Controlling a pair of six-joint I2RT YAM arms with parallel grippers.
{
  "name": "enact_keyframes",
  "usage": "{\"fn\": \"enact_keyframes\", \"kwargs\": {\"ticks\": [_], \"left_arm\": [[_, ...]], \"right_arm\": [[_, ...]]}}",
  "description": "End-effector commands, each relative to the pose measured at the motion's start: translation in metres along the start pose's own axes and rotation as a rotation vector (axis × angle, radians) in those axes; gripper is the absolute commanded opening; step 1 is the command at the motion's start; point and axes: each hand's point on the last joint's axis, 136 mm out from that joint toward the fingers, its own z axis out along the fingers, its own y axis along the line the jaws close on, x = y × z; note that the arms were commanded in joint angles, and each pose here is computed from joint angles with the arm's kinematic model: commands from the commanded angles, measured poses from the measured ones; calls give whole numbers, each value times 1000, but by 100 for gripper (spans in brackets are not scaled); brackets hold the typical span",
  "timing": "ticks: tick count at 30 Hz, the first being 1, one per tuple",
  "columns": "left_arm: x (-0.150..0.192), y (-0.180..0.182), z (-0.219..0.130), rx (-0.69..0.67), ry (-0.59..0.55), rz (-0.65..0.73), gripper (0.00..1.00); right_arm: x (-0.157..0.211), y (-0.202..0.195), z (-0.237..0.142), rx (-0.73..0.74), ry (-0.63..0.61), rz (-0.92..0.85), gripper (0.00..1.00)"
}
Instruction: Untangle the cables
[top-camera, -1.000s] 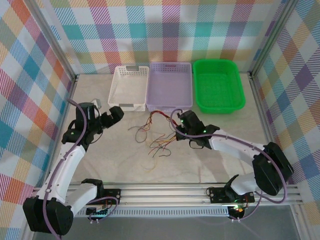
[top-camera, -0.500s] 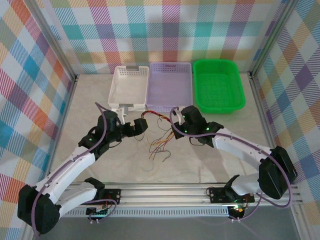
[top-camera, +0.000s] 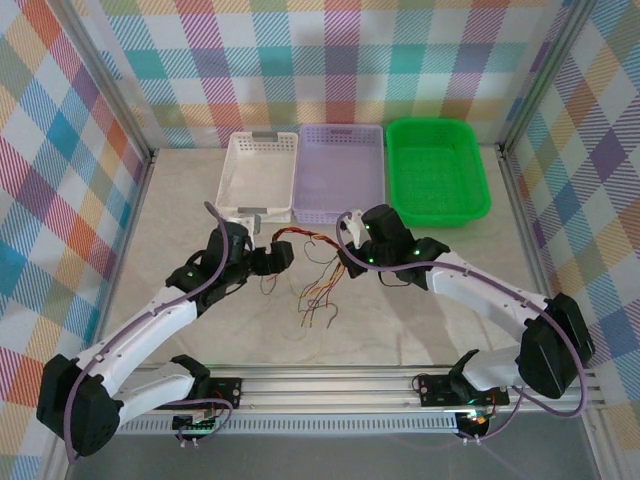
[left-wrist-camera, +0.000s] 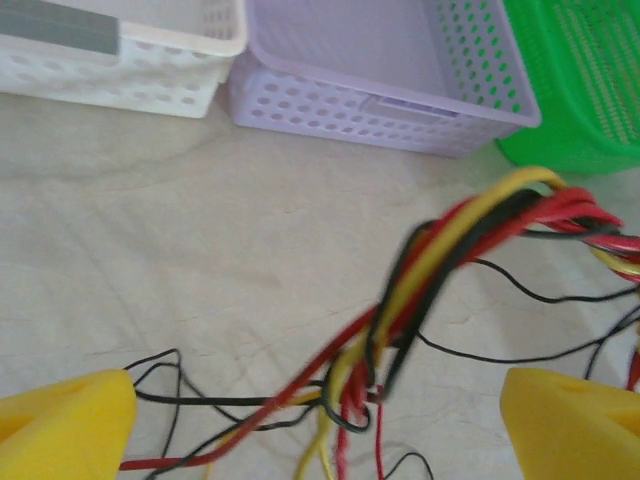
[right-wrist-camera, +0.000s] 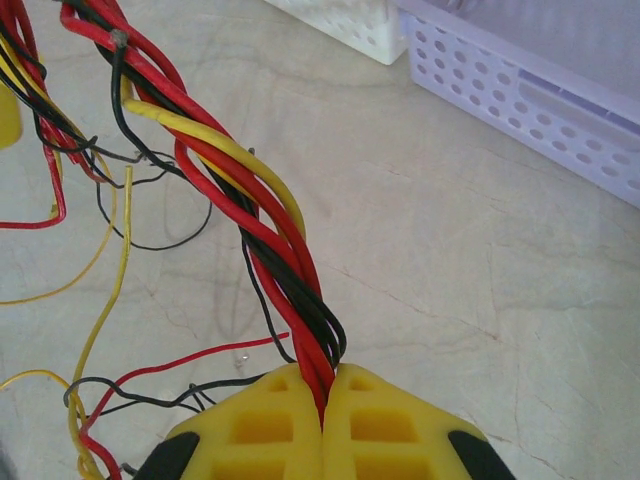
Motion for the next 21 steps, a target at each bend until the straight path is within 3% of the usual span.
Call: {"fn": "enact_keyframes", "kwargs": {"ticks": [1, 9, 17, 21], "left_arm": [[-8, 6, -7, -57, -30, 34, 89], [0, 2, -1, -26, 2, 39, 65], [-11, -11, -7, 29, -35, 41, 1], [-9, -17, -8, 61, -22, 33, 0]], "right_arm": [[-17, 15, -10, -64, -33, -45, 0], [-21, 23, -12, -103, -24, -59, 0], [-18, 14, -5, -56, 24, -61, 0], [-17, 5, 3, -9, 65, -56, 0]]}}
